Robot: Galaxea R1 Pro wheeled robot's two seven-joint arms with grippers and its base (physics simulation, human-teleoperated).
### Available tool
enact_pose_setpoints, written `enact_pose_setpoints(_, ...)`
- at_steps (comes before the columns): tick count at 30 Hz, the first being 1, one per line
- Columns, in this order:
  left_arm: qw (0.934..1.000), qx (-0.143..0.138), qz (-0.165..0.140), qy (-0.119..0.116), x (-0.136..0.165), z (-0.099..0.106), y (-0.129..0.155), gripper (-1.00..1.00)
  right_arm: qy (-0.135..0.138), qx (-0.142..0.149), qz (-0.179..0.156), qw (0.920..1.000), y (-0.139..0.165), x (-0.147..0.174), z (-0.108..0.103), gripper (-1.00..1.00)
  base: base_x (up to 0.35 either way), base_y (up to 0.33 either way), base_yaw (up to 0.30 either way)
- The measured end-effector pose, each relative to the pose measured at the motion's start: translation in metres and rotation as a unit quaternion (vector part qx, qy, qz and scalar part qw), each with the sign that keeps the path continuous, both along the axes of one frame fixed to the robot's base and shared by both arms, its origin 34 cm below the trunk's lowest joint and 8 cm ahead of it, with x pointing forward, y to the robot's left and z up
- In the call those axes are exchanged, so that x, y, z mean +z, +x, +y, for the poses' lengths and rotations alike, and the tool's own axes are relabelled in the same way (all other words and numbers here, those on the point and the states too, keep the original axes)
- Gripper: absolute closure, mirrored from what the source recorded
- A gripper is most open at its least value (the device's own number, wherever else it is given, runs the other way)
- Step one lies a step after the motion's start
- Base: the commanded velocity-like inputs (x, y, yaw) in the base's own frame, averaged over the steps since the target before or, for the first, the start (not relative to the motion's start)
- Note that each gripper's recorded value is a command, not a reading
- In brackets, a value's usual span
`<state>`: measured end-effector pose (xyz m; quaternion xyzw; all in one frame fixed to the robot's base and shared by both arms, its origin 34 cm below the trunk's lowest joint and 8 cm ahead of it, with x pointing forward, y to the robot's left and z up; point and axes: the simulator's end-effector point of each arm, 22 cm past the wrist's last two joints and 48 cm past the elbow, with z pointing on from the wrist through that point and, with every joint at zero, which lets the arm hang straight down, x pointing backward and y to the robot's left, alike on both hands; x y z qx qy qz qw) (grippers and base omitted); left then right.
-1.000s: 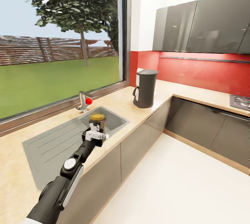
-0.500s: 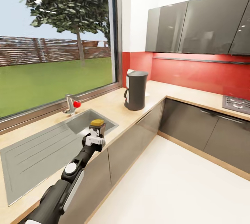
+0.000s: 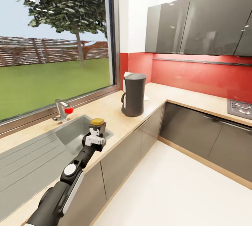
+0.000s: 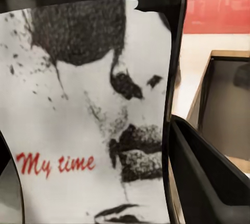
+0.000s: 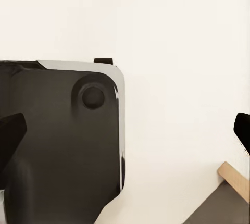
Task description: Set up a coffee station on the kitchen countertop: keep the coffee maker on the countertop, move the bottle of coffee from the kitchen shelf to the counter next to the coffee maker, place a paper coffee filter on top of the coffee maker, put the saucer next to the coffee maker with the coffee cup on the saucer, and place the electric kettle next to the coffee maker.
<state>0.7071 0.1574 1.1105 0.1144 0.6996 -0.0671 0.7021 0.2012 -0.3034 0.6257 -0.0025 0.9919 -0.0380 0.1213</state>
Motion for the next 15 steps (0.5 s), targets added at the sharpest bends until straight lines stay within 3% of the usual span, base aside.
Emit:
enact_pose_setpoints(10, 1.0000, -0.002, 0.003, -0.001, -0.0033, -0.0020, -0.0027, 1.00, 0.000, 0.000, 0.000, 1.0000, 0.0000, 0.0000, -0.0002, -1.00, 0.320, -0.018, 0.000)
enact_pose_setpoints(15, 1.0000, -0.003, 0.003, -0.001, -0.0037, -0.0028, -0.0039, 1.00, -0.001, 0.001, 0.000, 1.0000, 0.0002, -0.0001, -0.0007, -1.00, 0.107, -0.035, 0.000)
